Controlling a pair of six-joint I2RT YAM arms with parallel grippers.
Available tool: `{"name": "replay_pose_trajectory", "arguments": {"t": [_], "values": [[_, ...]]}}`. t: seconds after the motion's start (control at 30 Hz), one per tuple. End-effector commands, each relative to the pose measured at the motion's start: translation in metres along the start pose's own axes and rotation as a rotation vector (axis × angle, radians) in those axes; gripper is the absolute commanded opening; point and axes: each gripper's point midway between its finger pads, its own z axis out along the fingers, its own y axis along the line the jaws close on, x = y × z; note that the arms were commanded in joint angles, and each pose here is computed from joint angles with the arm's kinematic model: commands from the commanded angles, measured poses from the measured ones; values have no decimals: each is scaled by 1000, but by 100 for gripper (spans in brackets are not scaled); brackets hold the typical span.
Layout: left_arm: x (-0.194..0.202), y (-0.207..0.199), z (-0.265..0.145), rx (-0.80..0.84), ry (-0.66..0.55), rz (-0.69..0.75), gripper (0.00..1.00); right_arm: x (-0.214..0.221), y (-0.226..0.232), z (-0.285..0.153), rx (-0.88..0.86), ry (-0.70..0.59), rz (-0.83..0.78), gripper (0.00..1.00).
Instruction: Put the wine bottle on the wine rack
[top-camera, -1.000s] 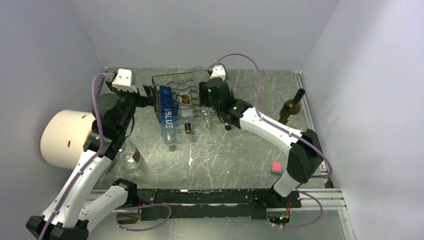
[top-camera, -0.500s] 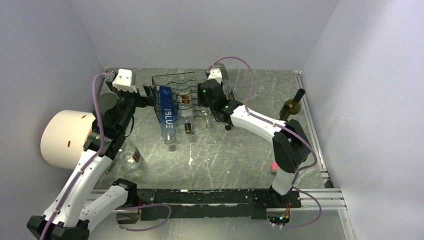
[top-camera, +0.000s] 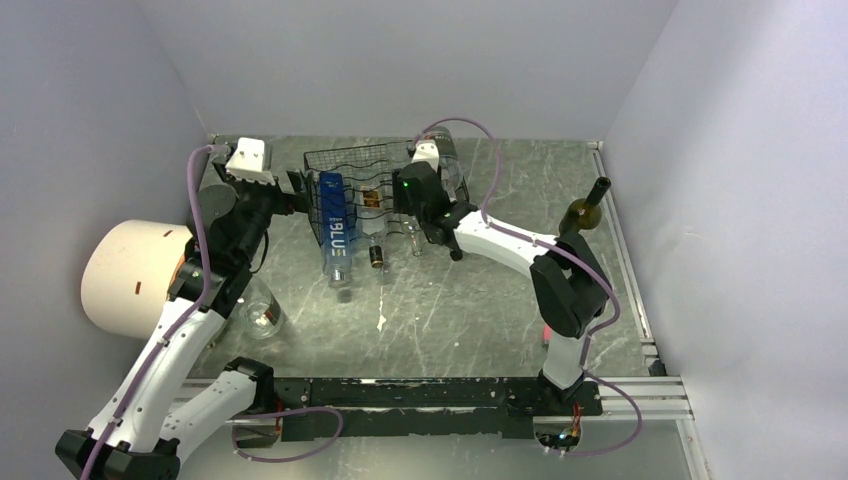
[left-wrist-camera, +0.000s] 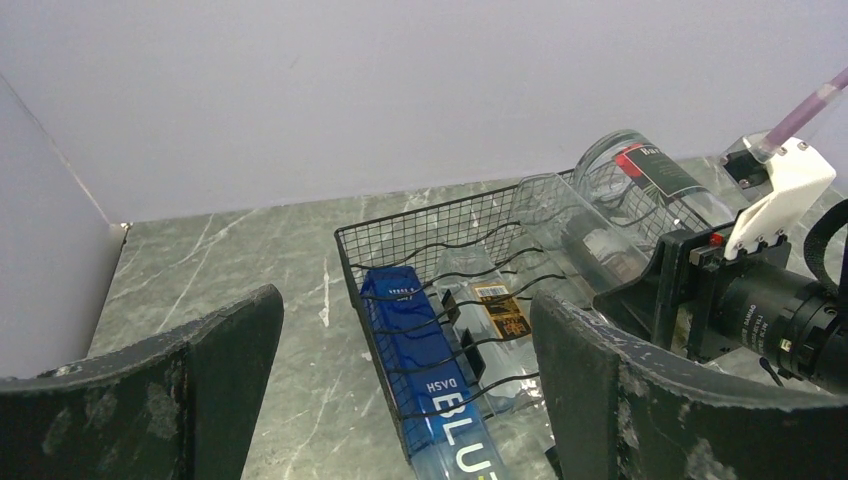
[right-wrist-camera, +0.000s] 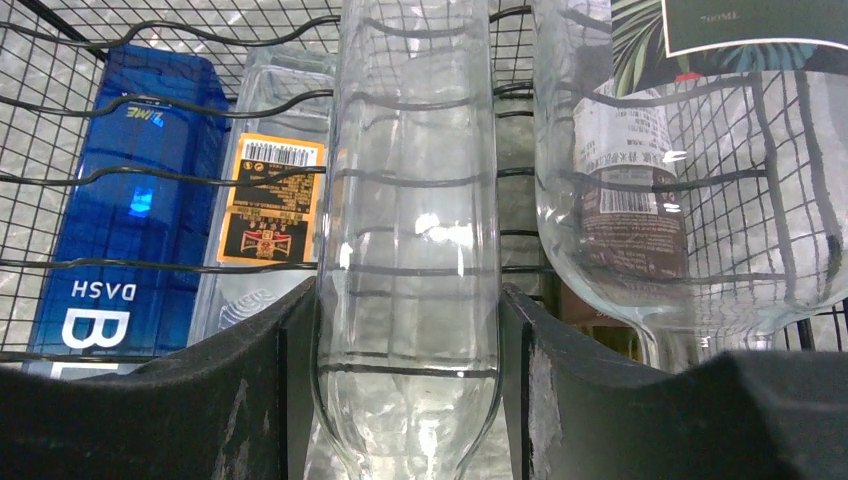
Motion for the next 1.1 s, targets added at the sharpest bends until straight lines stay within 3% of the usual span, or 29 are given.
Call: {"name": "replay_pose_trajectory", "arguments": {"t": [0.0, 0.13, 0.2, 0.27, 0.57, 0.67, 0.93, 1.07], "values": [[-7, -1, 0, 10, -33, -9, 97, -15, 3, 8, -15, -50, 30, 24], [-9, 0, -2, 11, -50, -13, 97, -12, 1, 5, -4, -28, 40, 57], [-10, 0, -2, 11, -55, -13, 97, -16, -1, 1, 2, -28, 55, 70], [-9, 0, -2, 9, -54, -15, 97, -26, 0, -5, -17, -25, 76, 77], [-13, 6, -5, -20, -64, -18, 97, -62, 14, -36, -144, -38, 82, 81], [-23, 13, -9, -57, -74, -3, 97, -66, 36, -54, -296, -19, 62, 79], [-94, 26, -42, -115, -134, -5, 97, -60, 121, -130, -778, -29, -52, 74], [-122, 24, -54, -99, -148, 8, 97, -46, 170, -152, -871, -52, -111, 73]]}}
